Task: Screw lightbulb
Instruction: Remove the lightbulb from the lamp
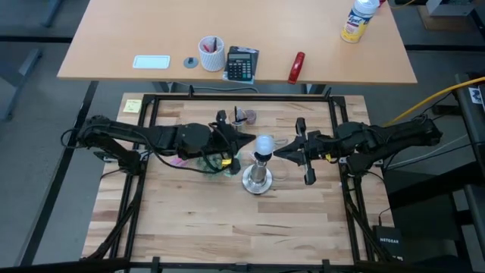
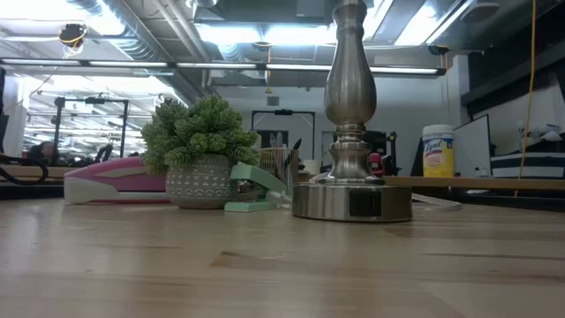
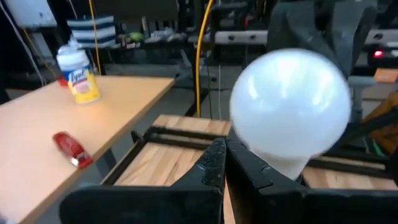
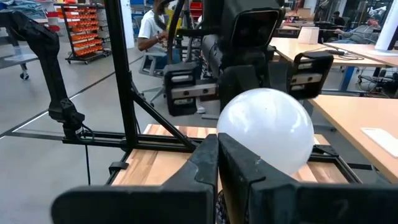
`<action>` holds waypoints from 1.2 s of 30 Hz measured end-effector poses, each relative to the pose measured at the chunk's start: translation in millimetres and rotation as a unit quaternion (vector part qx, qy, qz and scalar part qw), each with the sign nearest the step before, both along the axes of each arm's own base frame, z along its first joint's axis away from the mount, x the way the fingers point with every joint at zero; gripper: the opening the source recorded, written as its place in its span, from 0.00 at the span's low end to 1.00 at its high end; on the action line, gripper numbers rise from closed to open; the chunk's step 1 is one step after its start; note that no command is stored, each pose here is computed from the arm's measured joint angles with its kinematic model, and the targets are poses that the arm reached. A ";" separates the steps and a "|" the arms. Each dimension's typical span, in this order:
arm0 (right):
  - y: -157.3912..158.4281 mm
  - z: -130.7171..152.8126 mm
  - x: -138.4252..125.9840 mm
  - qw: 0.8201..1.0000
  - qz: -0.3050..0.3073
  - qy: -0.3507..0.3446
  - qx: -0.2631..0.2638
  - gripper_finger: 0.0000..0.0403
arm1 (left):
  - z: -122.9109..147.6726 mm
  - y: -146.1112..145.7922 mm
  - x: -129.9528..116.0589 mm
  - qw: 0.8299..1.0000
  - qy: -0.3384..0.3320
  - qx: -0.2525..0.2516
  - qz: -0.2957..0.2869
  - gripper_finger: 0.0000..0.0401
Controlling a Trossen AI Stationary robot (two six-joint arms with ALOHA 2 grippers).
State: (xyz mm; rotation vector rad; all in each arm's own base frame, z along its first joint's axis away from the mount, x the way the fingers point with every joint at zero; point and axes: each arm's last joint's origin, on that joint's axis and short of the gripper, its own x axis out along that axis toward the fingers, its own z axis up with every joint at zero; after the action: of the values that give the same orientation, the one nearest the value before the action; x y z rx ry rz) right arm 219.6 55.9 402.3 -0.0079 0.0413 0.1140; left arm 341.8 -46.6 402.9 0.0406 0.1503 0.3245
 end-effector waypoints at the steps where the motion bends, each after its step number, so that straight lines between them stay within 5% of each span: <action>1: 0.0 0.0 0.0 1.000 0.000 0.000 0.000 0.04 | 0.1 -0.4 2.3 1.000 -0.007 0.004 -0.001 0.00; 36: -5.5 -0.2 0.1 0.996 -0.093 0.000 -0.007 0.04 | 0.2 -30.5 -2.9 1.000 -0.008 0.011 -0.020 0.00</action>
State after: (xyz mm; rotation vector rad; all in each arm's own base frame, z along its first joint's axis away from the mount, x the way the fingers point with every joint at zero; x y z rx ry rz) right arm 219.7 50.4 402.1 -0.0182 0.0435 -0.0730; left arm 338.9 -77.1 403.1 0.0635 0.1299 0.2859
